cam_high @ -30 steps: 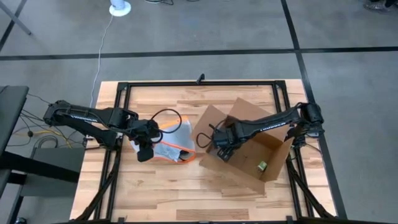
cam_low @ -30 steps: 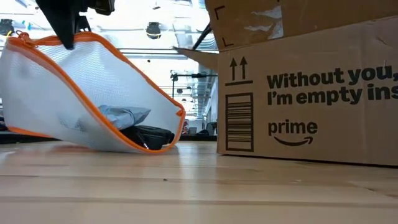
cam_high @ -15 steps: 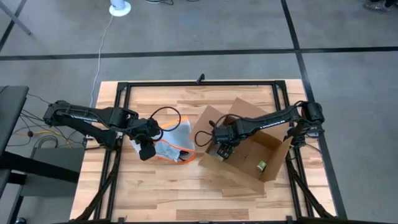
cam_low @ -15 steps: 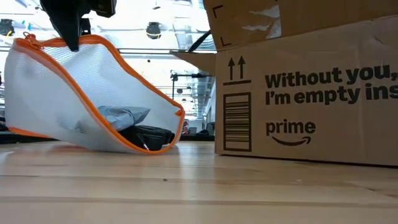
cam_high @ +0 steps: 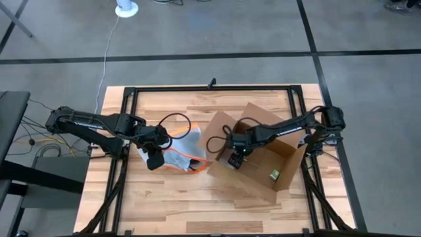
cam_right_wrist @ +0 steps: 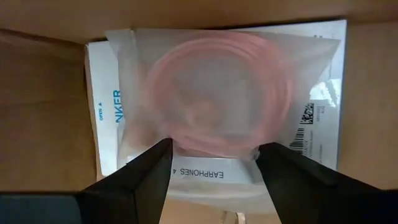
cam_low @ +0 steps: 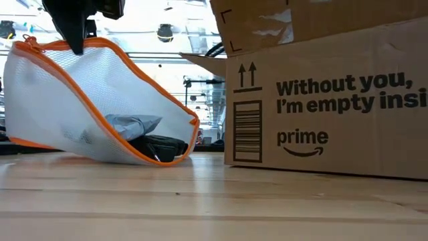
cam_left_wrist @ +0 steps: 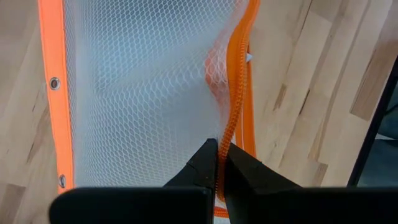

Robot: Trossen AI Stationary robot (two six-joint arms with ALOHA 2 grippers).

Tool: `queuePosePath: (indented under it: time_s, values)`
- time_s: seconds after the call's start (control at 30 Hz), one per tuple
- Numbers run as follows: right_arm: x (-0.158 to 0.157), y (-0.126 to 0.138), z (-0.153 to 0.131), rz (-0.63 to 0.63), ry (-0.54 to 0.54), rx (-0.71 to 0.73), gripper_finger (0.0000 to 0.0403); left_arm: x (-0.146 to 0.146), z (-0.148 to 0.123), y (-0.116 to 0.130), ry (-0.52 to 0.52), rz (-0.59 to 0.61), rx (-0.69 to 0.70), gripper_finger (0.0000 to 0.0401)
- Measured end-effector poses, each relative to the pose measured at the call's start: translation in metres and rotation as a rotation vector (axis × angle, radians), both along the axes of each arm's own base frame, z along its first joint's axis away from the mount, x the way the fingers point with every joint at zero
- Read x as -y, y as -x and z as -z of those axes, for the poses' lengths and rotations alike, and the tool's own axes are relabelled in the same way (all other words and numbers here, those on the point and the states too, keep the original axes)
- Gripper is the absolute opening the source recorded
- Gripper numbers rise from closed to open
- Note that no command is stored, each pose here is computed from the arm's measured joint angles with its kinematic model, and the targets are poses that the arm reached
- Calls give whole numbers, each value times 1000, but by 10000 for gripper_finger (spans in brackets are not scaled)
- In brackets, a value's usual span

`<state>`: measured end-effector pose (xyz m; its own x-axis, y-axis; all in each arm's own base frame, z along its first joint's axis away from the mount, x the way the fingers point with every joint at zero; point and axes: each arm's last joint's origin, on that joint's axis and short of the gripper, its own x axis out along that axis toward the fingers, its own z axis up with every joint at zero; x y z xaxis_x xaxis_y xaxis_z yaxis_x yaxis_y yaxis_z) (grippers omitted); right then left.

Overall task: Unpack boxes
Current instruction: Put the pink earphones into the white zip bag

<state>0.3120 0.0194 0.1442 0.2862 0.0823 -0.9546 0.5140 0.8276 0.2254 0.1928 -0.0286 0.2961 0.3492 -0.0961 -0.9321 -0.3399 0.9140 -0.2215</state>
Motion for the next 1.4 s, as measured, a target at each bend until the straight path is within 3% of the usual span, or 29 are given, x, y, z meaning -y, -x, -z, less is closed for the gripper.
queuePosePath:
  time_s: [0.17,0.37,0.43,0.57,0.6,0.77,0.9,1.1,1.27,1.4]
  values:
    - [-7,-4,0,-20,-3,47,225,0,0,0,-3,7,2,0]
    - [-5,-6,12,-19,-8,-6,211,0,0,-1,-4,13,9,0]
    - [-4,-5,14,-26,-13,-21,177,0,0,-1,-4,13,9,0]
    - [-1,-6,14,-38,-28,-16,41,0,0,-1,-4,12,9,0]
    - [0,-6,14,-42,-33,-13,22,0,0,-1,-4,13,9,0]
    - [4,-5,6,-40,-49,-19,3,0,0,-1,-18,45,13,0]
    - [7,-2,-26,-24,-26,-76,1,0,0,-1,-59,95,20,0]
    - [12,5,-111,38,79,-24,0,-1,0,1,-107,212,15,0]
    - [9,1,-177,115,55,227,0,-3,1,2,-163,353,9,0]
    - [-6,-21,-214,102,12,499,0,-11,1,2,-198,399,0,0]
